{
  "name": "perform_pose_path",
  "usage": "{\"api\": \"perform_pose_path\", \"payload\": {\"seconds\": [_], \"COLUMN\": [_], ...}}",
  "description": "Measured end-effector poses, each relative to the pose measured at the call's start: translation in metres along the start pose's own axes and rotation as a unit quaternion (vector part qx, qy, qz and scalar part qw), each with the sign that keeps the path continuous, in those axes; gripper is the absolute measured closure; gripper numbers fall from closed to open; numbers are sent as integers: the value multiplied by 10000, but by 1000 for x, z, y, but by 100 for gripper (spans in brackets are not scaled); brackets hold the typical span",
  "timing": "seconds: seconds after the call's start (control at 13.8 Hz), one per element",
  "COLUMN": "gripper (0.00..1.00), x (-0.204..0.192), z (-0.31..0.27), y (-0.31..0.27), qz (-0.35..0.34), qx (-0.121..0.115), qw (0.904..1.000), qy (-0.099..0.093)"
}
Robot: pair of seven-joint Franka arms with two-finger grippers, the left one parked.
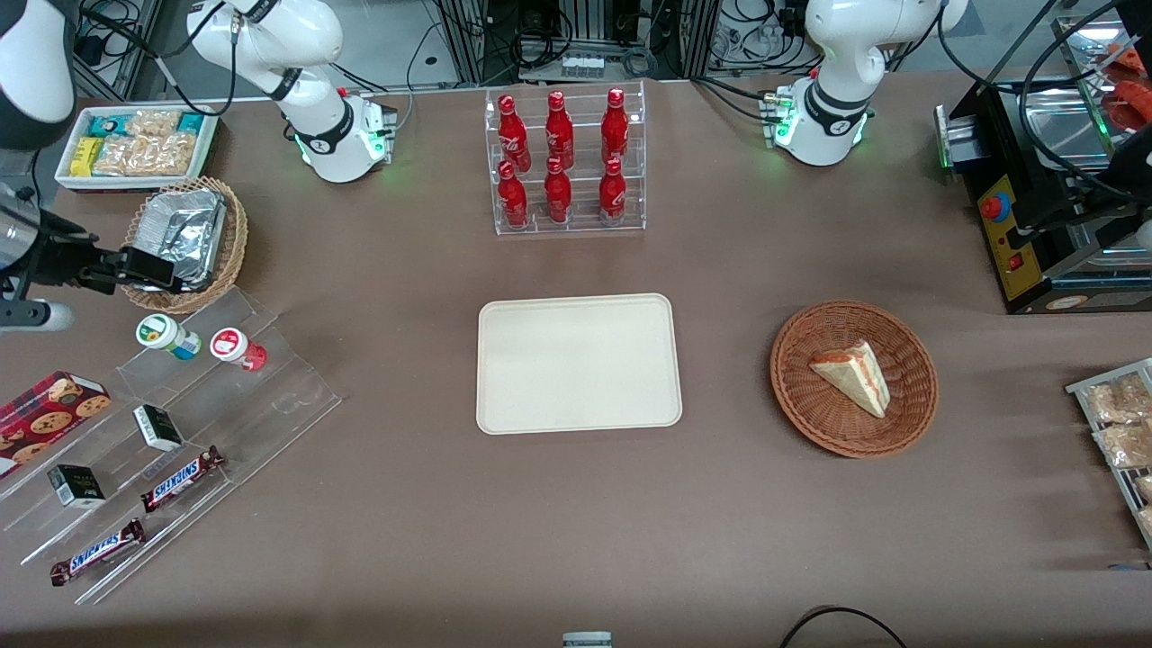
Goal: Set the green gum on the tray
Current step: 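Move the right gripper down over the green-lidded gum tub on the stand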
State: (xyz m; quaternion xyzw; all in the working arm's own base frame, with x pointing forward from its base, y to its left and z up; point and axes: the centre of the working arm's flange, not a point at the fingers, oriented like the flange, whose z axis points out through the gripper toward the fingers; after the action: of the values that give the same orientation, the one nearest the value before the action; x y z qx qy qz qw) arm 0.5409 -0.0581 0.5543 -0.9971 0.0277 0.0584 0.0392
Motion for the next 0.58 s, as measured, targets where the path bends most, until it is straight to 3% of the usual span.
{"api": "perform_pose_path", "payload": {"seconds": [0.29,0.58], "gripper": [0,0], "x": [8,2], "z": [48,90], "y": [53,79], "qz": [-650,-1503], "qx": [40,-121], "qw": [9977,9869], "qy": [167,568]}}
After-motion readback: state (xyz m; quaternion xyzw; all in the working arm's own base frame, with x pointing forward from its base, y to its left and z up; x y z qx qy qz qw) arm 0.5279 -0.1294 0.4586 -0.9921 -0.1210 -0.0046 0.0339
